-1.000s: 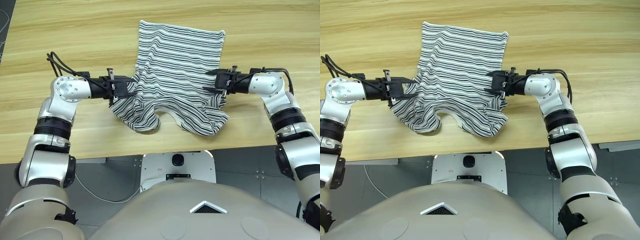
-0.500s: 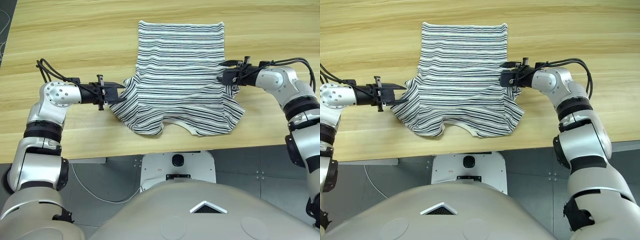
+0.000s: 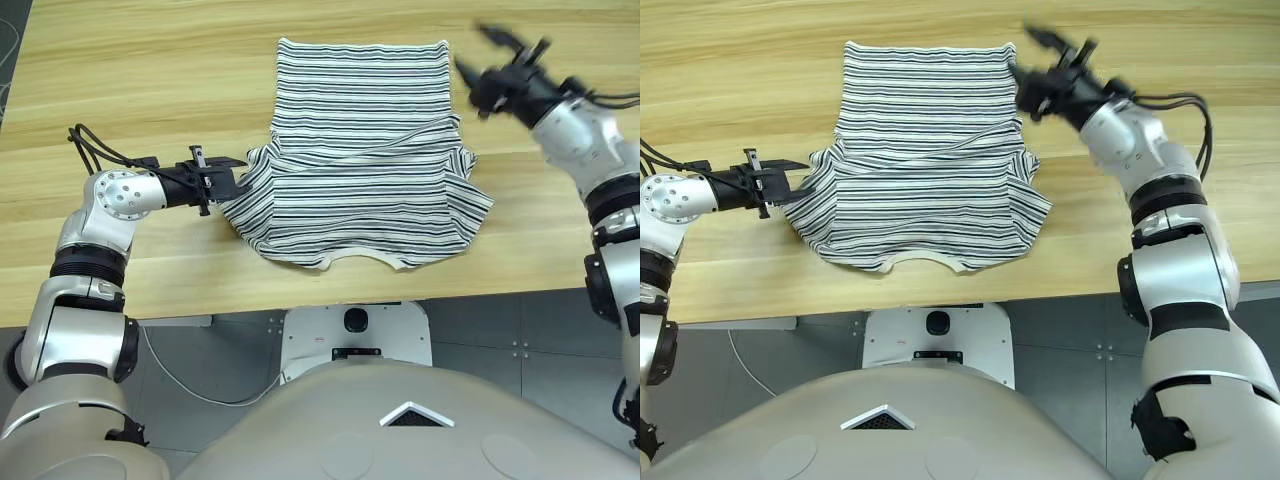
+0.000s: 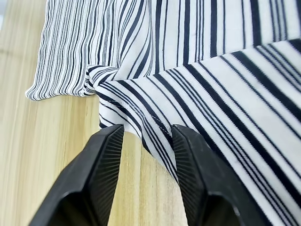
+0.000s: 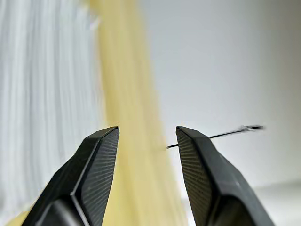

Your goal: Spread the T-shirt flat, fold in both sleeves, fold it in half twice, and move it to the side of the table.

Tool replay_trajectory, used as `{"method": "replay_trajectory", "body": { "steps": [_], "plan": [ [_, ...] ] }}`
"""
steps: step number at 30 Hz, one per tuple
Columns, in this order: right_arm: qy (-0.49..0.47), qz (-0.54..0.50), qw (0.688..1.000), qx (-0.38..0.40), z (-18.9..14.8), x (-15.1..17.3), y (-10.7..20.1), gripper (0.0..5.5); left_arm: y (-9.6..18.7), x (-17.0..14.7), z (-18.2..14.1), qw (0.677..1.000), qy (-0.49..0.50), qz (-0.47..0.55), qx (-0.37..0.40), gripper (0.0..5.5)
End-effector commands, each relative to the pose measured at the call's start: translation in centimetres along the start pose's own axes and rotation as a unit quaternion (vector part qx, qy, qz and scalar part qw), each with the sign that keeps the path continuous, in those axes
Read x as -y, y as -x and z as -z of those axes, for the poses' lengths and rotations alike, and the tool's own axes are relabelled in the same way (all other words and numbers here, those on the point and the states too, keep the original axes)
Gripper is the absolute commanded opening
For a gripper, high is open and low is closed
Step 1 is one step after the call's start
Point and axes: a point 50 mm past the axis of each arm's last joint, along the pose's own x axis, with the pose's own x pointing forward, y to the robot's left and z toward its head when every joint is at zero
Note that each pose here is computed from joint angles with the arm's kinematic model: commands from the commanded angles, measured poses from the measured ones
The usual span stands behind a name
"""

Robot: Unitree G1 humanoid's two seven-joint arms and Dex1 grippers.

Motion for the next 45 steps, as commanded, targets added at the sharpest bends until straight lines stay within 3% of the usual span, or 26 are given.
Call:
{"method": "replay_trajectory", "body": {
  "steps": [1, 6, 11, 20, 28, 35, 39, 45],
  "plan": [
    [-0.138, 0.035, 0.989, 0.043, -1.1, 1.6, -0.4, 2.25, 0.9, 0.3, -1.3, 0.998, 0.016, 0.025, 0.054, 1.89],
    [-0.168, -0.162, 0.97, 0.06, -1.9, -1.3, 2.1, 2.25, 1.7, 0.4, -2.7, 0.996, 0.014, 0.036, 0.083, 1.89],
    [-0.163, -0.422, 0.892, -0.01, -1.3, -4.3, 8.7, 2.25, 3.3, -1.6, -4.4, 0.995, -0.014, -0.017, 0.097, 1.89],
    [-0.121, -0.465, 0.872, -0.095, 0.1, -4.6, 10.8, 2.25, -1.2, 3.9, -1.8, 0.997, 0.011, 0.078, 0.012, 1.89],
    [-0.077, -0.499, 0.851, -0.143, 1.2, -5.6, 11.9, 2.25, -1.9, 5.7, -0.8, 0.993, 0.02, 0.119, -0.002, 1.89],
    [-0.099, -0.538, 0.805, -0.232, 2.2, -5.0, 17.4, 2.25, -1.7, 6.7, -0.2, 0.991, 0.031, 0.13, -0.012, 1.89],
    [-0.151, -0.495, 0.826, -0.222, 1.3, -4.6, 17.9, 2.25, -1.7, 7.0, -0.1, 0.991, 0.036, 0.127, -0.012, 1.89],
    [-0.229, -0.298, 0.922, -0.09, -0.6, -2.4, 12.6, 2.25, -1.6, 7.1, 0.1, 0.991, 0.038, 0.125, -0.013, 1.89]
  ]
}}
